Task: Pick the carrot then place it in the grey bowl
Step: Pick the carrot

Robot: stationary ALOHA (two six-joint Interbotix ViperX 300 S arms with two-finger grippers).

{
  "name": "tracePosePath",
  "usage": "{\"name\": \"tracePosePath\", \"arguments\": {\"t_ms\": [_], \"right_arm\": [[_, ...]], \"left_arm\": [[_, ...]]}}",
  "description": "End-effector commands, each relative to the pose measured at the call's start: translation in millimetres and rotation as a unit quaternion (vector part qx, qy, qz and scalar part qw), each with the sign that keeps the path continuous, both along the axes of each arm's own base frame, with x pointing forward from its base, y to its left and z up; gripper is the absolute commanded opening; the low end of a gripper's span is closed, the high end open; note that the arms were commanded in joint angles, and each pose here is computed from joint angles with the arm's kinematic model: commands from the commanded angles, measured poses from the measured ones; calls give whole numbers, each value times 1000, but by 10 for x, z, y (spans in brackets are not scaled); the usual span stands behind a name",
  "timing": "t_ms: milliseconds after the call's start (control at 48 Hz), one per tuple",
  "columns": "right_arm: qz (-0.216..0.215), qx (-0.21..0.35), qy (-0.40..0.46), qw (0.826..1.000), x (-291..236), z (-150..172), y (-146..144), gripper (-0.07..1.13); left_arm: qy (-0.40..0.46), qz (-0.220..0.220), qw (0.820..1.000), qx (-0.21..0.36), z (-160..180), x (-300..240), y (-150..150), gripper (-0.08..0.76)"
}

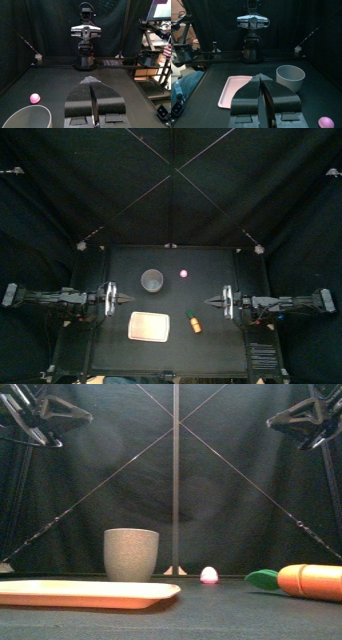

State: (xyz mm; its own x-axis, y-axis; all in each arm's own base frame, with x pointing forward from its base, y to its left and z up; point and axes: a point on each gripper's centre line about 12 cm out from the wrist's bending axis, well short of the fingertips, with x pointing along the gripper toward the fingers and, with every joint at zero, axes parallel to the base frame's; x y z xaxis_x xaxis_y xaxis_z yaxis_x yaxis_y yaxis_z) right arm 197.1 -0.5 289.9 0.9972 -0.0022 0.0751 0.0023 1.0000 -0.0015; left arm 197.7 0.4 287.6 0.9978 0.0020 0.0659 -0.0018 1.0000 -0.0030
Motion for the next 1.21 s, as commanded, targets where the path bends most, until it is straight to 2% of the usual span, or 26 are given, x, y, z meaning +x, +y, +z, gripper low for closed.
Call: {"name": "tracePosePath", "arguments": {"t_ms": [21, 125, 188, 271, 354, 438, 604, 708, 1000, 1208], "right_arm": [[1, 23, 15, 1000, 34, -58, 2, -30], [-4, 101, 65, 993, 31, -237, -2, 19], [-7, 186, 121, 975, 15, -407, 27, 50], [-6, 266, 188, 945, -21, -594, 102, 52], [-3, 306, 234, 923, -59, -713, 178, 52], [0, 335, 249, 909, -72, -779, 233, 64], [-3, 361, 274, 891, -48, -887, 293, 104], [-10, 365, 283, 887, 22, -962, 309, 183], [-34, 346, 322, 880, 357, -1169, 345, 644], [-41, 331, 363, 870, 461, -1336, 399, 900]], "left_arm": [[-8, 5, 1000, 1, 8, -1, 19, -67], [-8, 6, 1000, 1, 8, -7, 22, -24], [-8, 7, 1000, 2, 1, -8, 25, -13], [-8, 6, 1000, 2, -2, -11, 22, -13], [-6, 6, 1000, 2, -11, -10, 21, -13], [-6, 6, 1000, 2, -14, -13, 25, -13], [-3, 6, 1000, 2, -22, -13, 22, -13], [-3, 6, 1000, 2, -22, -13, 22, -13], [-1, 6, 1000, 2, -32, -13, 22, -13], [-2, 6, 1000, 2, -30, -13, 22, -13]]}}
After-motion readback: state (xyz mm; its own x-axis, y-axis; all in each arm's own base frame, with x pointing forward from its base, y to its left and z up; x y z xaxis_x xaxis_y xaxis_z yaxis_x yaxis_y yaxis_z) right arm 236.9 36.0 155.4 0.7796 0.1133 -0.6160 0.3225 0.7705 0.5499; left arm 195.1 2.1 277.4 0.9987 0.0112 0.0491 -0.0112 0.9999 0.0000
